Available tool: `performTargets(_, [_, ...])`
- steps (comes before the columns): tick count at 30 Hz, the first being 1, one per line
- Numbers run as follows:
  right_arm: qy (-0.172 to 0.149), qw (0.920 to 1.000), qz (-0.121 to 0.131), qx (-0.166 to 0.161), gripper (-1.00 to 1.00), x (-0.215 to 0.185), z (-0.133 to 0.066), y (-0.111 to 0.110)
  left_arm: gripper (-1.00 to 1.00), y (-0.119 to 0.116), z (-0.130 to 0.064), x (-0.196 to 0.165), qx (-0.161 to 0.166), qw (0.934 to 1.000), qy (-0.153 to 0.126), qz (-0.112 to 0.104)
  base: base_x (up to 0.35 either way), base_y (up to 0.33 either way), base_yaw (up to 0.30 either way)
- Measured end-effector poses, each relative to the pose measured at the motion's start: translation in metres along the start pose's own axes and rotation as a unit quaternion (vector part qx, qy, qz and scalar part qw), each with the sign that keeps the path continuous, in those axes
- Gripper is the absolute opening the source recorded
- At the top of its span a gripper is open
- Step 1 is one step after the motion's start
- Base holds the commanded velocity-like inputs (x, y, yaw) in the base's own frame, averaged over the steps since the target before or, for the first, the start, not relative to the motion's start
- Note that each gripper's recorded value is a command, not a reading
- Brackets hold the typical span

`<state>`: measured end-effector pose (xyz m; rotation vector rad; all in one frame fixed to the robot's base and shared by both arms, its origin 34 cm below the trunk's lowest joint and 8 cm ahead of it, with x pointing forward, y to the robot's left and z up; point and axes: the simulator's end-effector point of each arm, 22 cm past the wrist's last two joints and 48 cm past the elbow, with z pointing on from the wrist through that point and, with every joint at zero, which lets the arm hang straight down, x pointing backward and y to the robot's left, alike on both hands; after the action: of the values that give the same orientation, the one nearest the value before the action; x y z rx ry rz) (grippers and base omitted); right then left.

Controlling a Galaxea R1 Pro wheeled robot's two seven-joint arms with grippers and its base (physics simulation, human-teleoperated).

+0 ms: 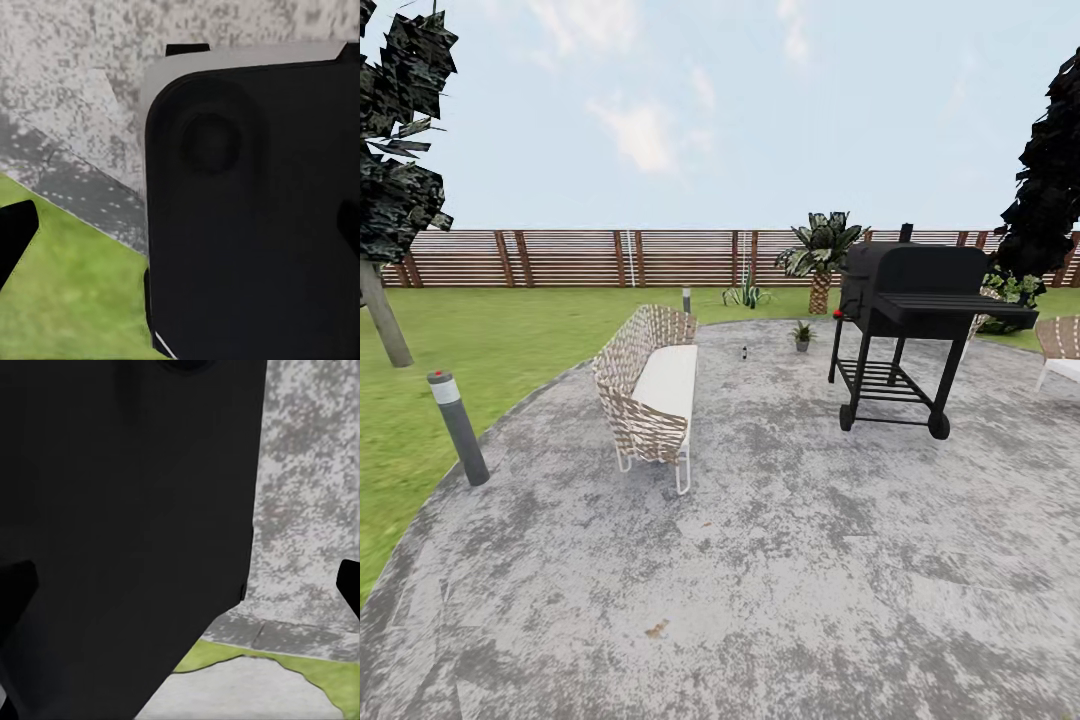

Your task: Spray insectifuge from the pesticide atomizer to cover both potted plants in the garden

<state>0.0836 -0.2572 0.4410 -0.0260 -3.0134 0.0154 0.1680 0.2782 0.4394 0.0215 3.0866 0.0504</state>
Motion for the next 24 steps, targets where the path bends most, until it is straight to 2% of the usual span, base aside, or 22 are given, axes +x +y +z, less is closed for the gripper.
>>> performTargets(1, [-0.001, 1.0, 0.0, 0.0, 1.0, -0.001, 0.0, 0.0, 1.0, 0.001, -0.001, -0.032, -0.001, 0.9994, -0.034, 0.0, 0.0, 0.0, 0.0])
performTargets(2, [-0.003, 1.0, 0.0, 0.0, 1.0, -0.003, 0.0, -0.001, 1.0, 0.002, -0.012, -0.101, -0.001, 0.9943, -0.107, 0.0, 0.0, 0.0, 0.0])
performTargets(3, [-0.01, 1.0, 0.0, 0.001, 1.0, -0.009, 0.0, -0.001, 1.0, 0.002, -0.034, -0.173, -0.002, 0.9832, -0.183, 0.001, 0.0, 0.0, 0.0])
performTargets(8, [-0.075, 0.9972, -0.003, 0.001, 1.0, -0.071, -0.006, -0.002, 1.0, 0.002, -0.059, -0.225, -0.002, 0.9678, -0.252, 0.001, 0.0, 0.0, 0.0])
performTargets(9, [-0.092, 0.9957, -0.004, 0.001, 1.0, -0.087, -0.009, -0.002, 1.0, 0.002, -0.066, -0.241, -0.002, 0.9612, -0.276, 0.0, 0.0, 0.0, 0.0])
performTargets(13, [-0.15, 0.9886, -0.005, 0.001, 1.0, -0.142, -0.023, -0.001, 1.0, 0.002, -0.092, -0.296, -0.002, 0.9394, -0.343, 0.0, 0.0, 0.0, 0.0])
performTargets(14, [-0.158, 0.9875, -0.005, 0.001, 1.0, -0.148, -0.025, -0.001, 1.0, 0.002, -0.094, -0.301, -0.002, 0.9371, -0.349, 0.0, 0.0, 0.0, 0.0])
performTargets(17, [-0.211, 0.9775, -0.005, 0.0, 1.0, -0.196, -0.044, 0.0, 1.0, 0.0, -0.119, -0.345, -0.001, 0.9161, -0.401, -0.002, 0.0, 0.0, 0.0])
performTargets(19, [-0.248, 0.9686, -0.005, 0.0, 1.0, -0.23, -0.061, 0.0, 1.0, -0.002, -0.134, -0.373, 0.001, 0.9044, -0.427, -0.004, 0.0, 0.0, 0.0])
performTargets(23, [-0.324, 0.946, -0.004, -0.001, 1.0, -0.296, -0.105, 0.001, 1.0, -0.016, -0.165, -0.425, 0.011, 0.8842, -0.467, -0.008, 0.0, 0.0, 0.0])
performTargets(24, [-0.33, 0.944, -0.004, -0.001, 1.0, -0.3, -0.108, 0.001, 1.0, -0.017, -0.167, -0.428, 0.011, 0.883, -0.469, -0.009, 0.0, 0.0, 0.0])
